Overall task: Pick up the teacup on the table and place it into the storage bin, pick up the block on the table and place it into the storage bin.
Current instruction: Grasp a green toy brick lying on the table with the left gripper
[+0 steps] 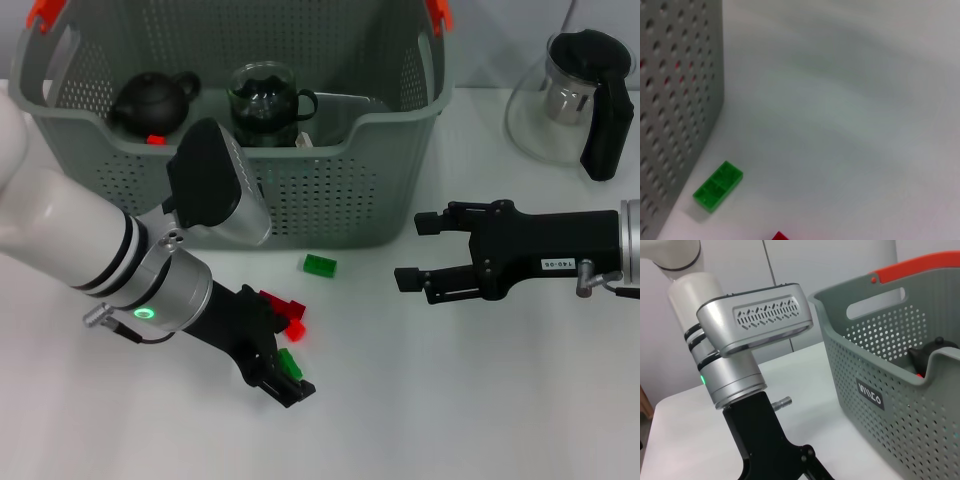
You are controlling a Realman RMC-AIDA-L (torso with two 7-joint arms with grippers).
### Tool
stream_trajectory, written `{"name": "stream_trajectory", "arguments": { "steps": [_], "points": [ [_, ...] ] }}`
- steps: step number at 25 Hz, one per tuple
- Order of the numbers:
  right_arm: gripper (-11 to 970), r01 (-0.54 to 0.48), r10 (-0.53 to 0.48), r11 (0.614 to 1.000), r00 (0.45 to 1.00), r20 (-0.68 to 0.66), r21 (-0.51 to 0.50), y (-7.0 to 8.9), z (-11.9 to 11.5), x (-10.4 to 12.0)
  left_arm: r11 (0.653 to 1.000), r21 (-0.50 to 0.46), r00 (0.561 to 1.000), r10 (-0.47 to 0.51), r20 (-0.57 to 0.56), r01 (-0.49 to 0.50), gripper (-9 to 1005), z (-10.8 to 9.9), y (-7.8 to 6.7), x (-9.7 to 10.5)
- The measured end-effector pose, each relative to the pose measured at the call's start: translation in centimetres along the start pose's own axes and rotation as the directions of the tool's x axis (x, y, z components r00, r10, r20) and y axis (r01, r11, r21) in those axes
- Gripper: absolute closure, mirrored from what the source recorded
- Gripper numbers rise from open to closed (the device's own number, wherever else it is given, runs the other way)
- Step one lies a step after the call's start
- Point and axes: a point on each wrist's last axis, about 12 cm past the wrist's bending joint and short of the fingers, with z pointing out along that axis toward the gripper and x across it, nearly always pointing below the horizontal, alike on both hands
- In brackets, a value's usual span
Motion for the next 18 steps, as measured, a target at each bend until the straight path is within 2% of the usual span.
{"name": "stream_trajectory", "arguments": {
  "steps": [18],
  "points": [
    [45, 0.004, -0.004, 1.0, 1.0, 0.001, 0.003, -0.07, 0.05, -0.11, 1.0, -0.014, 1.0, -0.016, 0.003, 0.016, 68, 0.62, 0.14, 0.3]
  ]
}}
